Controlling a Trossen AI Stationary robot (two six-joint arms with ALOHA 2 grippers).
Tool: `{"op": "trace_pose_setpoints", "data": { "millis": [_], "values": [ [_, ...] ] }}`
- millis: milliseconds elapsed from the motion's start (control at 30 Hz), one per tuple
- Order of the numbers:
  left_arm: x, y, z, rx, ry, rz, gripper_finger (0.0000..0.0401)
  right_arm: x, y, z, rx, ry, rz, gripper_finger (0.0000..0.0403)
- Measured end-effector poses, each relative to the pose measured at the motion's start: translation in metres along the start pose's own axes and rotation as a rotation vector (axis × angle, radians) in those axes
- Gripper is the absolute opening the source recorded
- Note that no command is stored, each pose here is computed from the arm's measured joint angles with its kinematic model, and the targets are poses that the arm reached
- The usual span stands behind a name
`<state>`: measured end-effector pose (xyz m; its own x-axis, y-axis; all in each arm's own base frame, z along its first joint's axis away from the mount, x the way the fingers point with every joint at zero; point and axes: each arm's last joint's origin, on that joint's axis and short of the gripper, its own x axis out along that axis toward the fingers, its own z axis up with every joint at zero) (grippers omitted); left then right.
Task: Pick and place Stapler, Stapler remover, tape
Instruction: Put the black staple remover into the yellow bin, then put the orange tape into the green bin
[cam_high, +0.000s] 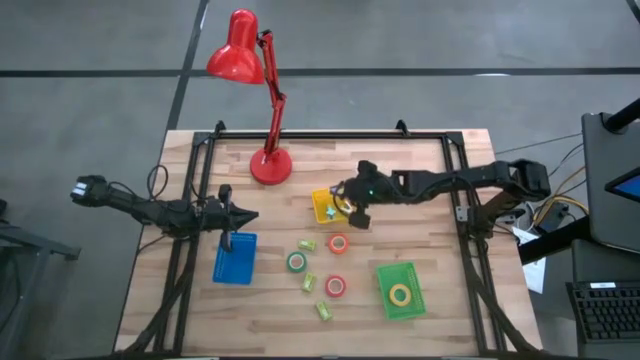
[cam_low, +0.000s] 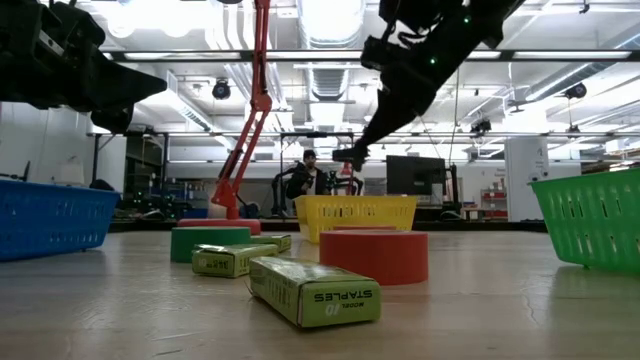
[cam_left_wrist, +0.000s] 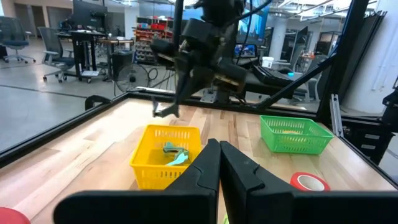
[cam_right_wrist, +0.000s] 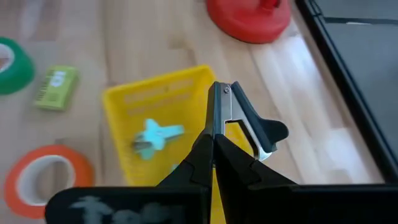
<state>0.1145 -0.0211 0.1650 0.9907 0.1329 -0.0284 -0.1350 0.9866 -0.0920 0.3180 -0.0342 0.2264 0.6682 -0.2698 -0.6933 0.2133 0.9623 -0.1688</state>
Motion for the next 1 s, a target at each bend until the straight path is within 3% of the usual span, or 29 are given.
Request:
{"op": "trace_pose_setpoints", "data": {
  "millis": [533, 800, 900, 1000],
  "values": [
    [0.0, 0.0, 0.0, 0.0, 0.0, 0.0, 0.001, 0.007, 0.014, -0.005, 0.065, 0.031, 0.038, 0.0013],
    [0.0, 0.0, 0.0, 0.0, 0.0, 0.0, 0.001, 0.007, 0.018, -0.005, 0.09, 0.033, 0.059, 0.008],
    [0.0, 0.0, 0.0, 0.0, 0.0, 0.0, 0.001, 0.003, 0.027, -0.004, 0.079, 0.027, 0.192, 0.0099],
    [0.0, 0.0, 0.0, 0.0, 0.0, 0.0, 0.001, 0.0, 0.04, -0.004, 0.061, 0.024, 0.244, 0.0108]
  ]
}}
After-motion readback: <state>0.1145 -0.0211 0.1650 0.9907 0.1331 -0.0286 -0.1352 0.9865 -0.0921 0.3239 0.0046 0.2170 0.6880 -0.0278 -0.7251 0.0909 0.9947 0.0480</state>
